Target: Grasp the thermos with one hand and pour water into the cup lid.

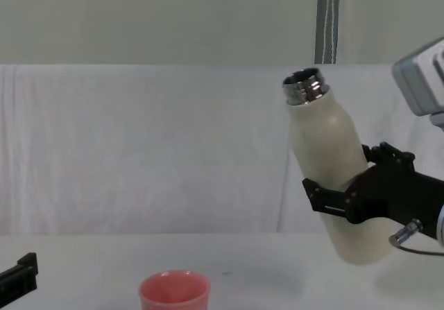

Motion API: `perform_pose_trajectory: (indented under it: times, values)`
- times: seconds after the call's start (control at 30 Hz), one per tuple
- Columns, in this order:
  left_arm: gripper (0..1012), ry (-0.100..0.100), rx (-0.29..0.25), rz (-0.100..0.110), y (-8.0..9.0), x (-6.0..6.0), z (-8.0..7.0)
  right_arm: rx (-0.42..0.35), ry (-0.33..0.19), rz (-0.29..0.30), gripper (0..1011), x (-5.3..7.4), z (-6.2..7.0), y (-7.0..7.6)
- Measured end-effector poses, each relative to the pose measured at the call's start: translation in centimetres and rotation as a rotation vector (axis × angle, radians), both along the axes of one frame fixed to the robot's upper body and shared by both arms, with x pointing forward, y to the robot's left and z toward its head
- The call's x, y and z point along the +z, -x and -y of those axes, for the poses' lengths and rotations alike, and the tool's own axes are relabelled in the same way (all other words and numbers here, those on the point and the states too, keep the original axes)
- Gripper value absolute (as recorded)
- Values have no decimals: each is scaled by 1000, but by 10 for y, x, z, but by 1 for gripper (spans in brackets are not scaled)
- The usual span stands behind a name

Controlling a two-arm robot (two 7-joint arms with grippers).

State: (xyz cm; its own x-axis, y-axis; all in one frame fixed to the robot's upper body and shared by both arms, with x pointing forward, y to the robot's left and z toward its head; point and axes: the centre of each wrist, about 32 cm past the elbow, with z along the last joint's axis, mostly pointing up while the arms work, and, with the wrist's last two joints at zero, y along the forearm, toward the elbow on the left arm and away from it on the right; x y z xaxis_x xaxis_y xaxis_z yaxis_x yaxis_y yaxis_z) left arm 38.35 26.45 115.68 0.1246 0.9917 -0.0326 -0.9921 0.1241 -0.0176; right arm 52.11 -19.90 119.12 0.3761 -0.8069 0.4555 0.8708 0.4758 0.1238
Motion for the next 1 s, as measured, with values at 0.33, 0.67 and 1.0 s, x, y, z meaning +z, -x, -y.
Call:
perform_pose_trajectory:
  times: [0.33,0.67,1.0]
  values:
    - [1001,0,0,0,0,0,0,-6,230,95,950,14,0,7]
    - [1001,0,0,0,0,0,0,-33,349,118,950,12,-6,12]
    - [1001,0,0,0,0,0,0,-39,519,170,950,9,-18,17]
